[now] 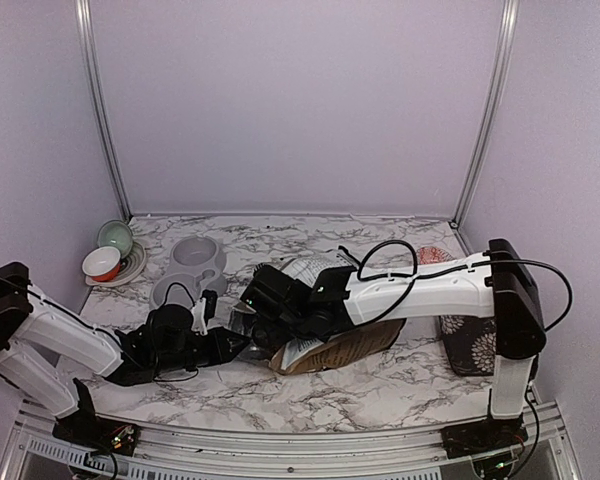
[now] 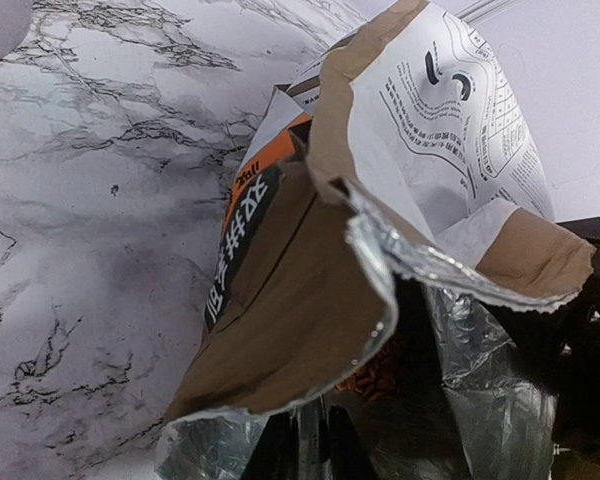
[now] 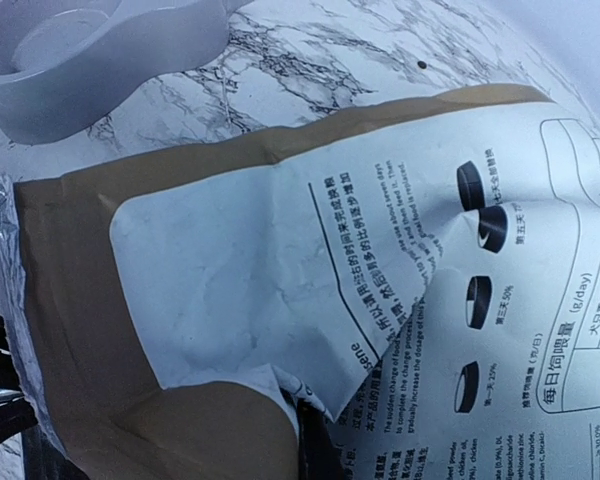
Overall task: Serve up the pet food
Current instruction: Collect the pet food from the pet food bag.
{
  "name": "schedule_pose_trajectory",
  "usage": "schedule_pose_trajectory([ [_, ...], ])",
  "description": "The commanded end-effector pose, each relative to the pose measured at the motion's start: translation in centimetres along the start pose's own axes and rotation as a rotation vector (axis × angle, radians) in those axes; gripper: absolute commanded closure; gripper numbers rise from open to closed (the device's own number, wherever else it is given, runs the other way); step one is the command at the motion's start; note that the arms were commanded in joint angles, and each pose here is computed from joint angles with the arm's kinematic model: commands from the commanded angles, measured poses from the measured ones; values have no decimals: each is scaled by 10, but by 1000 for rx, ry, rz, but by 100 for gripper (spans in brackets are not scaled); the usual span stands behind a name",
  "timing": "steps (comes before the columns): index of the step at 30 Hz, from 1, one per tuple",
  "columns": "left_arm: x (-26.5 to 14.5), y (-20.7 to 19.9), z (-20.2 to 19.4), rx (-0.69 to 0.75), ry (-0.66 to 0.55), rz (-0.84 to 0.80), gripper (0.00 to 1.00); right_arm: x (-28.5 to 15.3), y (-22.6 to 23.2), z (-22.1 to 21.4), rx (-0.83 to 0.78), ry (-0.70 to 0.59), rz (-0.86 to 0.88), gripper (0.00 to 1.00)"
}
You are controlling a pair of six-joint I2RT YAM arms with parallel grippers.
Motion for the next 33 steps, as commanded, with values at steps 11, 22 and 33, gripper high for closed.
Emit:
schedule_pose_trajectory([
  [11, 0, 0, 3, 49, -8, 18, 100, -10, -26, 19, 18, -75, -45, 100],
  [22, -21, 15, -2, 38, -19, 60, 100, -4, 13, 9, 20, -39, 83, 100],
  [33, -21, 16, 2, -74, -7, 45, 100, -2, 16, 10, 29, -35, 81, 100],
])
Point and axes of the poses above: each gripper's point midway between its finger pads, its own x axis out along the fingers, its own y axis along the line the jaws close on, z = x × y, the point moved 7 cm from there along -x, back along the fingers, and after that the axes turned 9 degrees about x, right-handed, at the moved point
